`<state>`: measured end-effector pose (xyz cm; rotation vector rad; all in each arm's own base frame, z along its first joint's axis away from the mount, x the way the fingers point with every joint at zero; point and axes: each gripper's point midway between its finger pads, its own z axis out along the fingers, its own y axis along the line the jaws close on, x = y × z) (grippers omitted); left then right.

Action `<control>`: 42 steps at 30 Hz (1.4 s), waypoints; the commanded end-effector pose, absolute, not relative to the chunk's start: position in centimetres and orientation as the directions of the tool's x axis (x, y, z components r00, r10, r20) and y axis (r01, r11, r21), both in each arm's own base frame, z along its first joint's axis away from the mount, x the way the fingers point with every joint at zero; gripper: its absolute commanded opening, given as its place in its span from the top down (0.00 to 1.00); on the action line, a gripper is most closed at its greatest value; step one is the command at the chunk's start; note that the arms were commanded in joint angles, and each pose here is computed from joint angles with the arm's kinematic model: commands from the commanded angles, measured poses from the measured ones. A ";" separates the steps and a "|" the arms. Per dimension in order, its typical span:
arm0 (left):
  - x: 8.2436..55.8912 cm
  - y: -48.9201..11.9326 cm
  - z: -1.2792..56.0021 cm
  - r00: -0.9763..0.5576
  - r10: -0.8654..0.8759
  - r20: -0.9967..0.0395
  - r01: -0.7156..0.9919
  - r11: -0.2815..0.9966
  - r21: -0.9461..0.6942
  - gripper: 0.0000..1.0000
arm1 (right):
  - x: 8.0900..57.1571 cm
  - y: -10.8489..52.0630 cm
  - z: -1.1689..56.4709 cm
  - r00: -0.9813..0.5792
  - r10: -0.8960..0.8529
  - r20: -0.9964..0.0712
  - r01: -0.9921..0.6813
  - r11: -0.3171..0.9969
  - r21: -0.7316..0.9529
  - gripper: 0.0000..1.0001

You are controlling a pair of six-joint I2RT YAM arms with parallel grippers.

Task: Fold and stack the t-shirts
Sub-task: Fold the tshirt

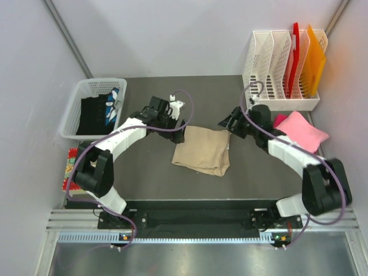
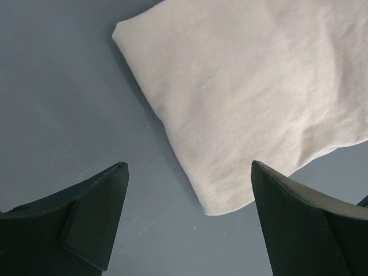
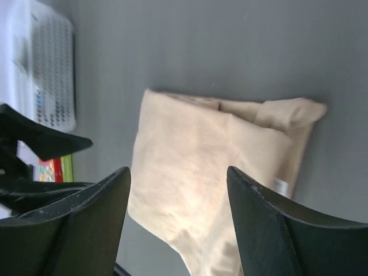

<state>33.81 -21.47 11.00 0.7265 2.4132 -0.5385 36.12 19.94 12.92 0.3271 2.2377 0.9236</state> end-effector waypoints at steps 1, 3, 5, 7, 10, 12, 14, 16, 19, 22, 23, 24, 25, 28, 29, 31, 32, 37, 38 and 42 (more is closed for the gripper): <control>35.3 -23.1 12.7 -0.631 0.368 -0.682 0.646 0.736 -0.200 0.09 | 33.9 15.5 11.5 -0.685 0.497 -0.533 0.058 0.767 0.639 0.32; 35.2 -23.4 12.1 -0.632 0.378 -0.676 0.650 0.734 -0.197 0.09 | 33.3 15.0 10.5 -0.687 0.507 -0.520 0.084 0.767 0.637 0.31; 35.2 -23.5 11.5 -0.635 0.387 -0.668 0.651 0.734 -0.193 0.09 | 32.6 15.0 8.9 -0.701 0.514 -0.494 0.105 0.760 0.641 0.31; 35.2 -23.7 11.3 -0.633 0.390 -0.669 0.655 0.731 -0.194 0.09 | 31.9 15.2 7.6 -0.721 0.515 -0.464 0.117 0.750 0.651 0.30; 35.3 -23.8 11.2 -0.631 0.394 -0.669 0.657 0.730 -0.189 0.09 | 31.8 15.6 6.3 -0.736 0.518 -0.436 0.124 0.737 0.665 0.29; 35.4 -23.9 11.3 -0.628 0.394 -0.671 0.659 0.728 -0.189 0.09 | 31.8 15.7 5.3 -0.743 0.520 -0.421 0.139 0.736 0.663 0.29; 35.2 -24.1 11.2 -0.625 0.400 -0.670 0.665 0.723 -0.189 0.09 | 31.6 15.5 4.2 -0.748 0.531 -0.398 0.169 0.733 0.659 0.29; 35.2 -24.1 11.2 -0.625 0.401 -0.669 0.665 0.723 -0.188 0.09 | 31.9 15.5 3.8 -0.749 0.530 -0.397 0.167 0.731 0.662 0.28; 35.3 -24.0 11.3 -0.621 0.402 -0.673 0.663 0.727 -0.177 0.09 | 32.2 16.0 2.9 -0.762 0.526 -0.377 0.162 0.719 0.676 0.28; 35.4 -24.1 11.4 -0.619 0.401 -0.675 0.665 0.725 -0.179 0.09 | 32.3 16.9 1.9 -0.780 0.521 -0.345 0.153 0.694 0.703 0.28; 35.4 -24.2 11.3 -0.620 0.400 -0.675 0.666 0.723 -0.183 0.09 | 32.1 17.2 1.1 -0.790 0.520 -0.323 0.166 0.690 0.704 0.28; 35.3 -24.3 11.3 -0.622 0.399 -0.674 0.666 0.722 -0.188 0.09 | 32.0 17.5 0.9 -0.796 0.515 -0.319 0.162 0.688 0.707 0.28; 35.3 -24.5 11.3 -0.623 0.399 -0.672 0.669 0.718 -0.193 0.09 | 32.0 17.7 0.7 -0.799 0.513 -0.315 0.163 0.688 0.707 0.28; 35.1 -24.8 10.3 -0.631 0.416 -0.655 0.670 0.717 -0.191 0.10 | 31.8 18.1 -0.1 -0.807 0.506 -0.305 0.165 0.689 0.706 0.28; 34.9 -24.9 9.7 -0.637 0.423 -0.645 0.671 0.715 -0.194 0.10 | 31.8 18.1 -0.3 -0.808 0.505 -0.304 0.166 0.690 0.704 0.28; 34.7 -25.1 9.1 -0.644 0.430 -0.633 0.672 0.713 -0.199 0.10 | 31.8 18.4 -0.4 -0.810 0.502 -0.303 0.165 0.690 0.704 0.28; 34.6 -25.3 8.4 -0.648 0.440 -0.622 0.673 0.712 -0.199 0.10 | 31.8 18.5 -0.6 -0.813 0.500 -0.298 0.167 0.691 0.704 0.28; 33.8 -26.2 6.1 -0.662 0.476 -0.579 0.680 0.707 -0.196 0.11 | 31.7 20.0 -1.0 -0.830 0.476 -0.291 0.154 0.697 0.700 0.34; 33.7 -26.2 5.8 -0.663 0.481 -0.574 0.679 0.709 -0.190 0.11 | 31.6 20.5 -1.0 -0.837 0.465 -0.290 0.145 0.699 0.700 0.35; 33.6 -26.3 5.0 -0.668 0.495 -0.557 0.679 0.712 -0.182 0.11 | 31.7 21.8 -1.3 -0.847 0.446 -0.288 0.134 0.705 0.697 0.40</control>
